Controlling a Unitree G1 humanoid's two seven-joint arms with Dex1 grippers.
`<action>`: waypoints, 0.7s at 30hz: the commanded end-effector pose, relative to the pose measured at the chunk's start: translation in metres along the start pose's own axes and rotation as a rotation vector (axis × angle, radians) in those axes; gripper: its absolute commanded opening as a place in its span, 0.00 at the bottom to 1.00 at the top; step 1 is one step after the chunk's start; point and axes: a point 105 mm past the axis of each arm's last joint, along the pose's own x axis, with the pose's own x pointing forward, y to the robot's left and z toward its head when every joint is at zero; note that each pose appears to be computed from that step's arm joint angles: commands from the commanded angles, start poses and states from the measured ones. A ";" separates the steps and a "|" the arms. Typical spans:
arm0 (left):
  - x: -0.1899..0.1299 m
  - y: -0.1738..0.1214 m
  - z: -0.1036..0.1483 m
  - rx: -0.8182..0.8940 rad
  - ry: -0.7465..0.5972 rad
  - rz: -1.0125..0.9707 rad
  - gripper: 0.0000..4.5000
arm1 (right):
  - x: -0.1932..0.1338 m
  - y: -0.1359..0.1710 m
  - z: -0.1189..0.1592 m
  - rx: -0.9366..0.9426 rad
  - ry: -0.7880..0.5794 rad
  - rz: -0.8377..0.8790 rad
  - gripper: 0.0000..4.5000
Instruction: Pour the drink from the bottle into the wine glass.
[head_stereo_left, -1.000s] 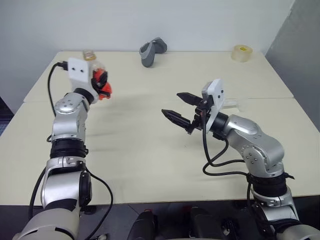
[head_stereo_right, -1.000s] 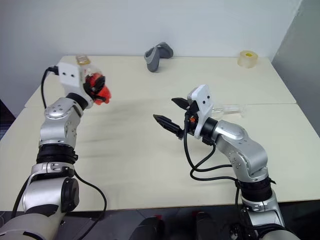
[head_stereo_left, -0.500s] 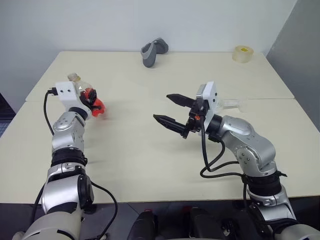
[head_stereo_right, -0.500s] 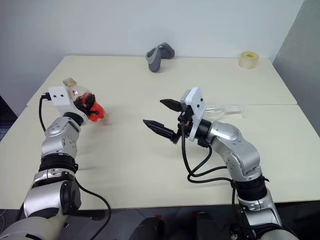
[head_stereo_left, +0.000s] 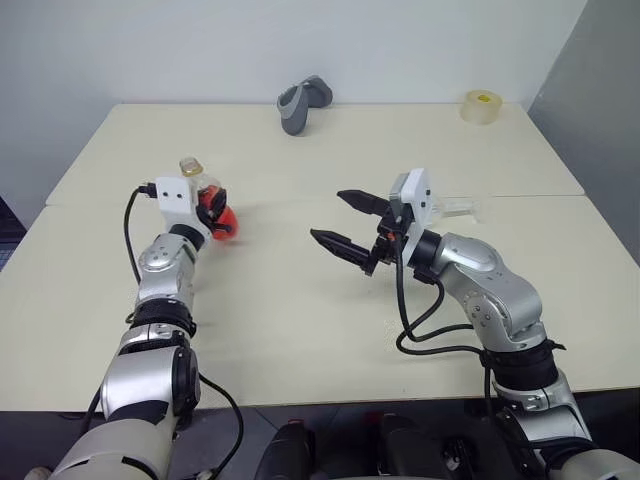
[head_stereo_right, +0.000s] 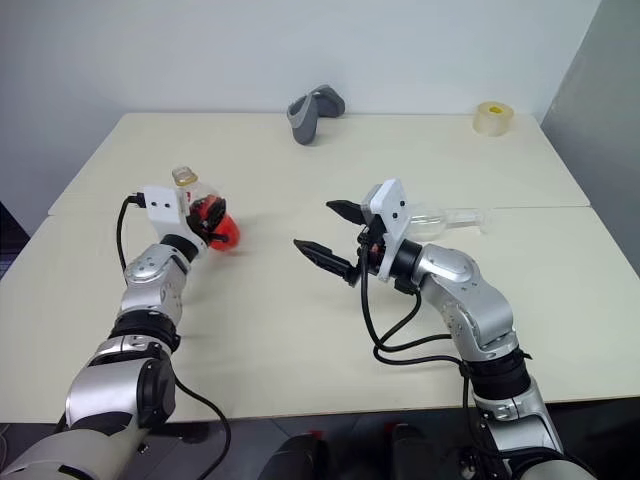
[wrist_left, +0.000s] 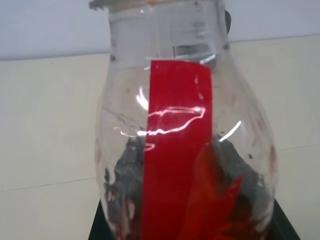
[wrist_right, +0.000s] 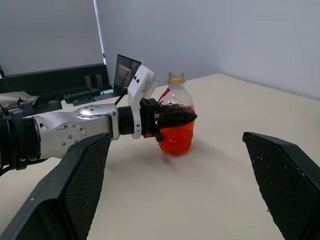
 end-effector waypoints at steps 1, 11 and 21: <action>0.002 0.001 0.011 0.035 -0.049 0.010 0.24 | 0.000 -0.002 0.015 -0.051 -0.046 -0.004 1.00; -0.004 0.000 0.000 0.023 -0.036 0.020 0.90 | -0.002 -0.001 0.013 -0.066 -0.034 -0.001 1.00; -0.019 0.008 0.006 0.010 -0.063 0.049 1.00 | -0.001 -0.003 0.012 -0.074 -0.036 -0.004 1.00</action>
